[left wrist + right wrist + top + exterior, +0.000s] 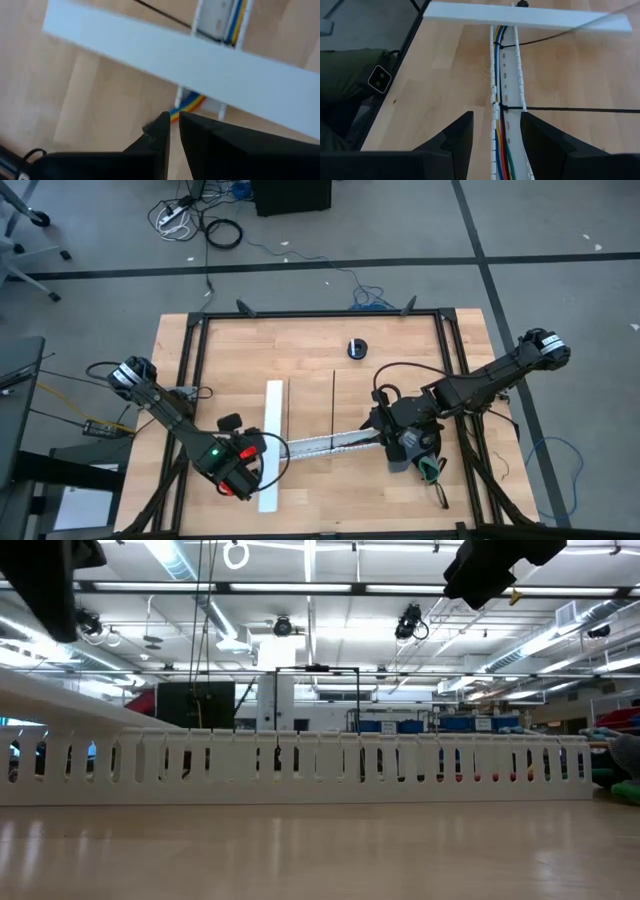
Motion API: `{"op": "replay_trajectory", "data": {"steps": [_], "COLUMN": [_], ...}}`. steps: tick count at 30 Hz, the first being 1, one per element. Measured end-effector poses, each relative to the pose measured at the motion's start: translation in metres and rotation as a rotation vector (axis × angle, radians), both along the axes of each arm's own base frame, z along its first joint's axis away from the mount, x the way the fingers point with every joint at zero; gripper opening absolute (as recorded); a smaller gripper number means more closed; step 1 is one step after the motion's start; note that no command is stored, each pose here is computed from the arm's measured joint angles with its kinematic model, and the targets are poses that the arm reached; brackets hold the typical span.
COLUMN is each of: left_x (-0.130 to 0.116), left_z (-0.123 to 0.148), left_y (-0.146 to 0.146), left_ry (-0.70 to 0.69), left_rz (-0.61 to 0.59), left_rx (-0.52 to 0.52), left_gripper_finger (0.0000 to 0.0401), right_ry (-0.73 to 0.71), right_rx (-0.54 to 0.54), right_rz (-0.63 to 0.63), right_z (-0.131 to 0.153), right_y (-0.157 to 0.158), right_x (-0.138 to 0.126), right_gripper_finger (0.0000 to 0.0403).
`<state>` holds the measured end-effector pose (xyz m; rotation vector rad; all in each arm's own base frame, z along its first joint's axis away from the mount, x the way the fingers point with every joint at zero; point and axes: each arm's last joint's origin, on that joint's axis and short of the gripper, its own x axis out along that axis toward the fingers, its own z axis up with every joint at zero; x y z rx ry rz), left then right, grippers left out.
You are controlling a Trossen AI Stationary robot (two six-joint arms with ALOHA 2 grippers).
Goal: Ziptie cables
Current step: Close the white cable duct
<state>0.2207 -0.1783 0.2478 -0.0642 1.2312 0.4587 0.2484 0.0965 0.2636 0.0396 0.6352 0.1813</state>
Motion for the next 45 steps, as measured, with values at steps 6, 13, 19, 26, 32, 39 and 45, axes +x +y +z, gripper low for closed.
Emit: {"op": "replay_trajectory", "data": {"steps": [6, 13, 19, 26, 32, 39, 45], "left_x": [0.007, 0.014, 0.021, 0.033, 0.045, 0.055, 0.06], "left_z": [0.004, 0.006, 0.002, -0.004, -0.007, -0.009, -0.009], "left_y": [0.001, 0.001, -0.001, 0.011, 0.039, 0.065, 0.074], "left_ry": [-0.094, -0.176, -0.241, -0.32, -0.283, -0.193, -0.199], "left_rz": [0.061, 0.022, -0.05, 0.126, 0.47, 0.652, 0.764], "left_rx": [-0.003, 0.044, 0.088, 0.038, -0.126, -0.245, -0.301], "left_gripper_finger": [0.003, 0.003, 0.003, 0.0053, 0.0121, 0.0169, 0.0202], "right_ry": [-0.002, 0.008, 0.025, 0.038, 0.049, 0.109, 0.199], "right_rx": [-0.023, -0.034, -0.041, -0.047, -0.066, -0.17, -0.25], "right_rz": [0.016, 0.019, 0.022, 0.023, 0.032, -0.014, -0.056], "right_z": [0.0, -0.001, -0.003, -0.004, -0.005, -0.011, -0.017], "right_y": [0.0, -0.001, -0.001, -0.001, -0.002, -0.006, -0.011], "right_x": [0.0, -0.001, -0.002, -0.003, -0.004, -0.008, -0.015], "right_gripper_finger": [0.0158, 0.0158, 0.0158, 0.0158, 0.0158, 0.0158, 0.0158]}}
